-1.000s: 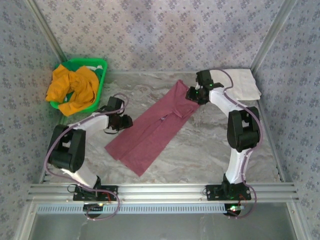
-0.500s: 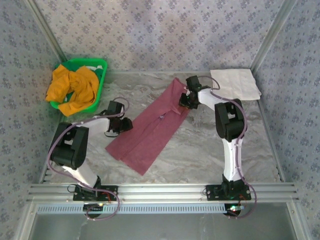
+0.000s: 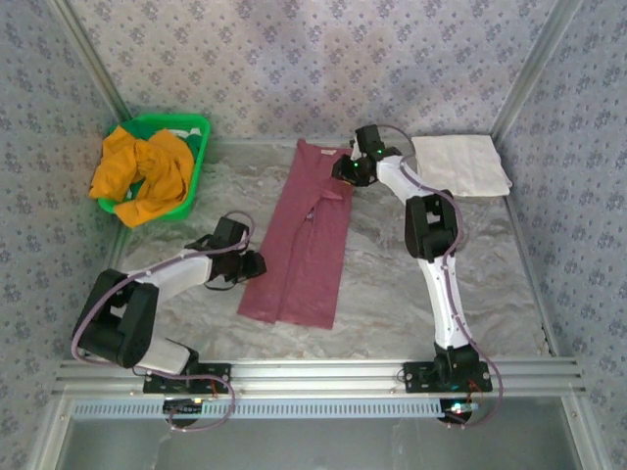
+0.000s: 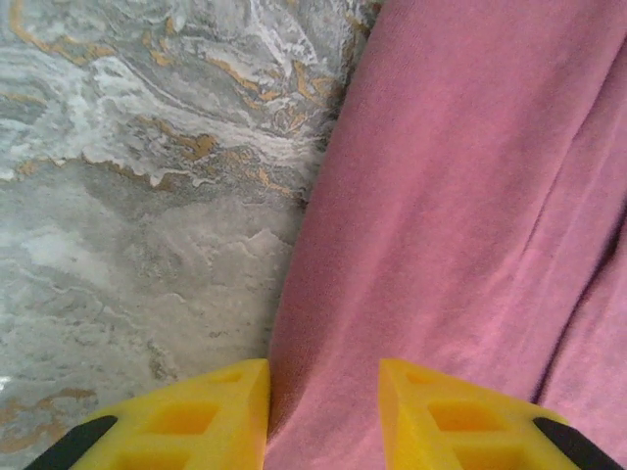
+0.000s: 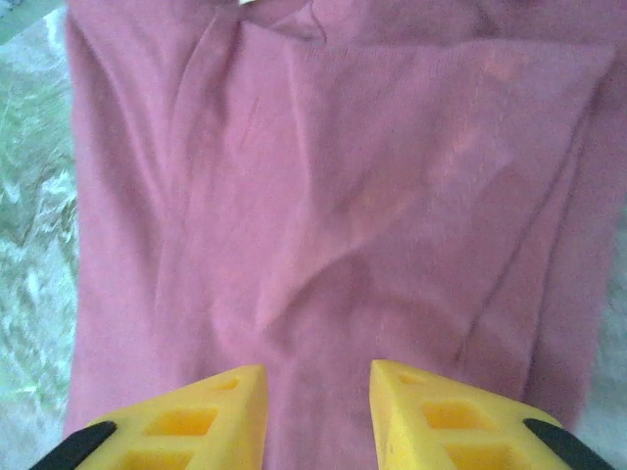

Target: Fold and stack the t-shirts

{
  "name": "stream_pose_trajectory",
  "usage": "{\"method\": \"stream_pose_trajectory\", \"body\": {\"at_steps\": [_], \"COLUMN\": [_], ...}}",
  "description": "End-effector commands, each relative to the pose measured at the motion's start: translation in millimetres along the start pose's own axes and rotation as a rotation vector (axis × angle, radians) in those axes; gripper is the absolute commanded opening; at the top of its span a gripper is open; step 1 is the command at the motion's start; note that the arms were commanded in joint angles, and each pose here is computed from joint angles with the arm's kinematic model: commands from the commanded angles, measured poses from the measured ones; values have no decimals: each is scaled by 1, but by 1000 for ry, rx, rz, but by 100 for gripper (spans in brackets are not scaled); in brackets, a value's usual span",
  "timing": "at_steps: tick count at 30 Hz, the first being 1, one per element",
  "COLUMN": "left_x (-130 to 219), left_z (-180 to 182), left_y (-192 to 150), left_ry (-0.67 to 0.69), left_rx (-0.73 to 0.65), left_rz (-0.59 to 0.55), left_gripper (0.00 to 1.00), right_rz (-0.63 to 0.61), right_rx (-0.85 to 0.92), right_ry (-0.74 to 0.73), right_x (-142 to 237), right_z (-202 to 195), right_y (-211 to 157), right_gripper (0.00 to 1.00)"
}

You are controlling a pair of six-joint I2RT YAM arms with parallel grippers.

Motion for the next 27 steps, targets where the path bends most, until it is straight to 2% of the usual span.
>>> {"method": "stream_pose_trajectory", "body": {"at_steps": [1,4,6,11,22,27], "left_x": [15,8,0,-19,-55,-72], "left_z": [-25,-38,-42,-50,-50,-55], "left_y": [28,43,49,59,55,50], "left_ry": [-48,-62,-59,-75,-89,-94], "left_rx": [-37,-72,-85,-94,-21,6], "left_rz": [-69,-74,-67,-48,-6,15], "left_gripper": [34,33,33,32,31,31], "right_rz": [-47,-49,-28,32,128,145], "right_rx": [47,72,84,129,105,63], "right_ry": [26,-34,-70,-148,-217,-246], "right_x": [63,82,85,67,15,-4], "right_z": [30,28,25,20,-1,-20], "right_y": [2,-26,-45,-82,-91,-84], "right_gripper": [37,38,35,30,28,28]}}
Point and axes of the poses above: each hand's point on the last joint's axis, 136 mm out from that joint toward the fingers, its own x axis back along the fingers, its own z axis along the line the jaws close on, y = z × x, the point moved 2 cm from there along x, back along the fingers, and after that the axes turned 2 degrees about x, right-handed, at the moved point
